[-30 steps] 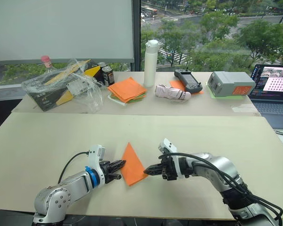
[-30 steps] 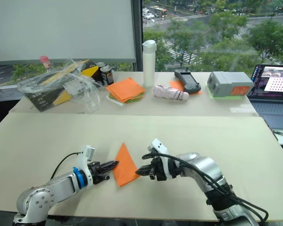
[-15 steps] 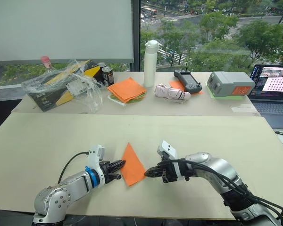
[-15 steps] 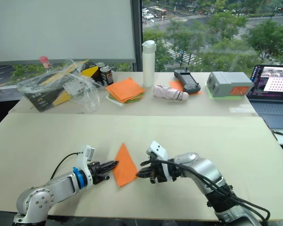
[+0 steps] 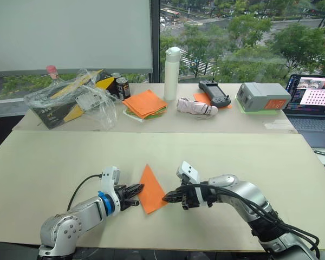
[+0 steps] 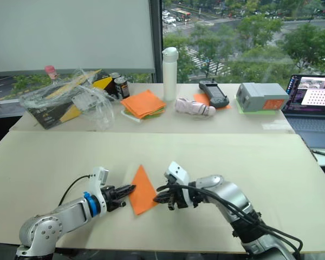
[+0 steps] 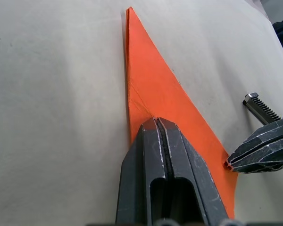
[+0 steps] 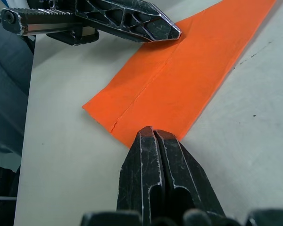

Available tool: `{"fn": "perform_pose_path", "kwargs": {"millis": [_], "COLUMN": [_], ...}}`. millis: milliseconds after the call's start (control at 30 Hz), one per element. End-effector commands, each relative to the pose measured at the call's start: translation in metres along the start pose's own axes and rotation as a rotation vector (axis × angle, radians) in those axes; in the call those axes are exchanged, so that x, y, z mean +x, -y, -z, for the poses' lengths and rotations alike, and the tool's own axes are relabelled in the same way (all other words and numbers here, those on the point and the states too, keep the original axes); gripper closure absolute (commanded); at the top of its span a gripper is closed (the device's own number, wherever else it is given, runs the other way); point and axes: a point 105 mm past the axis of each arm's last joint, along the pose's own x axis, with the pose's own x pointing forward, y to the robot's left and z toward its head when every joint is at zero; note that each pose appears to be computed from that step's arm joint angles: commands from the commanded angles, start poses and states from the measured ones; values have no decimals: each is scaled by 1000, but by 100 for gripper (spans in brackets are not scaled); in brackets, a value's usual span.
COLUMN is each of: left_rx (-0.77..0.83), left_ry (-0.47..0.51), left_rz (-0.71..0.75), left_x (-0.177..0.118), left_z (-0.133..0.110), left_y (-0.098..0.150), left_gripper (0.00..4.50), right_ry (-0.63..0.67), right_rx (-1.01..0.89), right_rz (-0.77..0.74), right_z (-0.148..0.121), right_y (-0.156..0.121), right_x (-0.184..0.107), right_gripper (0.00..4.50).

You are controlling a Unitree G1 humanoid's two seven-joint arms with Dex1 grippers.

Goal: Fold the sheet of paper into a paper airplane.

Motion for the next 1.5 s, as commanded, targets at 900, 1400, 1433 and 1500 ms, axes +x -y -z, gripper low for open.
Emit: {"fn": "perform_pose_path", "kwargs": {"millis": [900,1400,1433,1500], "left_rx": [25,33,32,30], "left_ry": [10,21,18,7], "left_rz": [-194,-207,-205,-195], "left_x": [36,46,45,43], "left_z": [-8,-13,-11,-7], "left_y": [-31,-34,-34,-31], "left_gripper": [450,450,450,450], "right_ry": [-18,-17,-17,-18], "right_rx": [16,20,20,21], "right_rz": [-8,-8,-8,-9], "right_z": [7,7,7,7], "right_y": [-4,-4,-4,-4], "right_x": [5,4,4,4], "right_gripper": [447,447,447,447]}}
